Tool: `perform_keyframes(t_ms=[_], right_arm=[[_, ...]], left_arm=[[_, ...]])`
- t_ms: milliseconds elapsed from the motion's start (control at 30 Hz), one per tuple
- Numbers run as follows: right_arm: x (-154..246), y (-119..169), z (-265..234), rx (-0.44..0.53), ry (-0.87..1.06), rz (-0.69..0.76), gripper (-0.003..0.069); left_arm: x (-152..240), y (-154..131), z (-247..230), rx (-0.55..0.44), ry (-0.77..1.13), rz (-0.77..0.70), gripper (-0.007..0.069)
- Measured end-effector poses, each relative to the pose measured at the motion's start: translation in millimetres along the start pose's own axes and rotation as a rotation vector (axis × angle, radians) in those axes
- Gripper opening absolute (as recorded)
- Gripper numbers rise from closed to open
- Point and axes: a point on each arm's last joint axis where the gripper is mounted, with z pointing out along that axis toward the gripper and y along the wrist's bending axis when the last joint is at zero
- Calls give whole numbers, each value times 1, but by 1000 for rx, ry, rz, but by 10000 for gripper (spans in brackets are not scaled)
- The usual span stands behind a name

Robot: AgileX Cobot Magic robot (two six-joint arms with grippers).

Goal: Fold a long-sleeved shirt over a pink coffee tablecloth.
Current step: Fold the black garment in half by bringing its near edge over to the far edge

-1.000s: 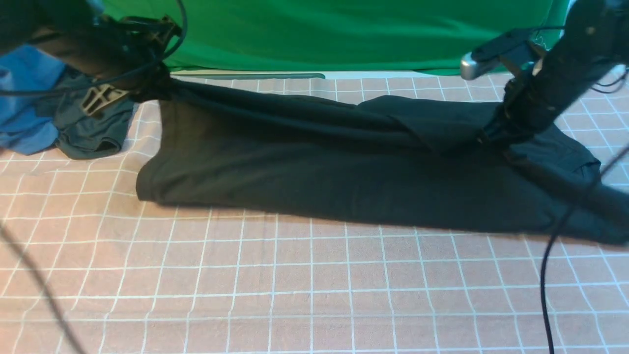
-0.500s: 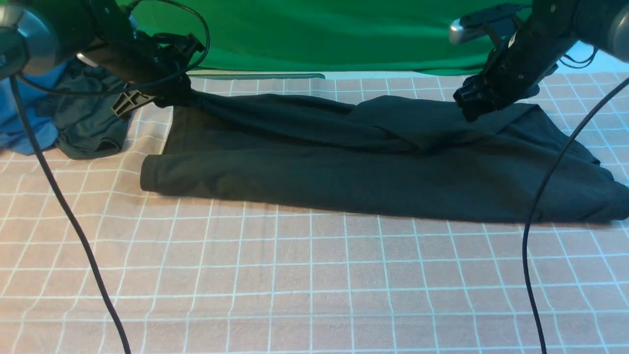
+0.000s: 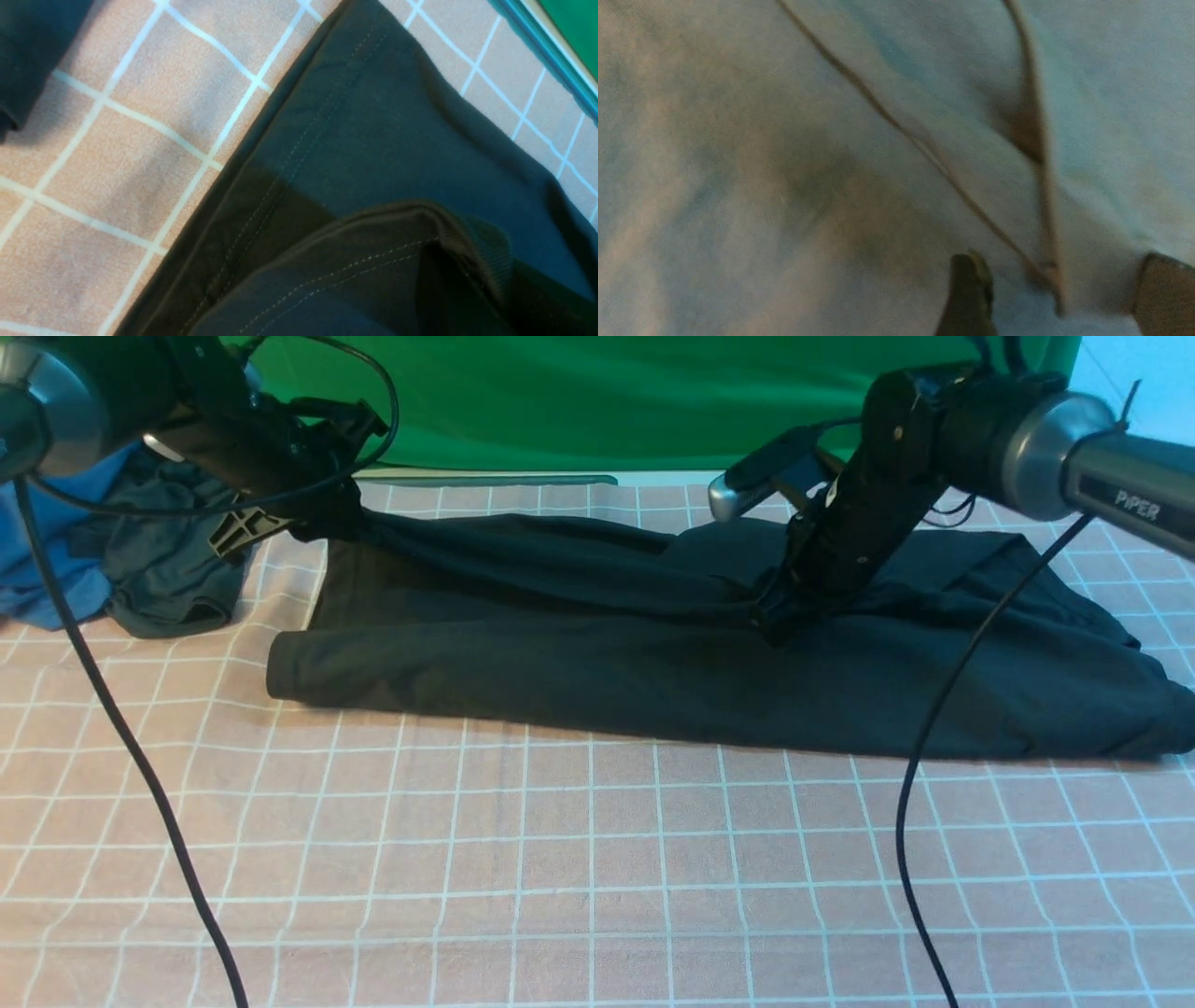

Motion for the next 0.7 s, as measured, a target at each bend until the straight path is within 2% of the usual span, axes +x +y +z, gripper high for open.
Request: perform_keyframes(t_ms=[67,100,200,267,300,600,700], right_arm=[[1,0,8,5,3,0,481],[1,0,10,7,1,3,440],[-1,-2,14,32,-28,-7,268],[-4,-4,14,59,-64,-19,118],[-6,-5,14,69,-81,-23,80],[-19,-14,6,133,-184,-44,62],[-27,-26,-3,164,-246,-26,62]], left_arm=[[0,0,0,-1,2,2,47],[0,0,0,-2,4,5,47],[0,0,0,-2,3,11,47],[0,0,0,1,-1,15,47],[0,0,0,2,-3,15,47],[-10,-5,-7,33,-45,8,47],[-15,-6,-8,54,-85,4,47]])
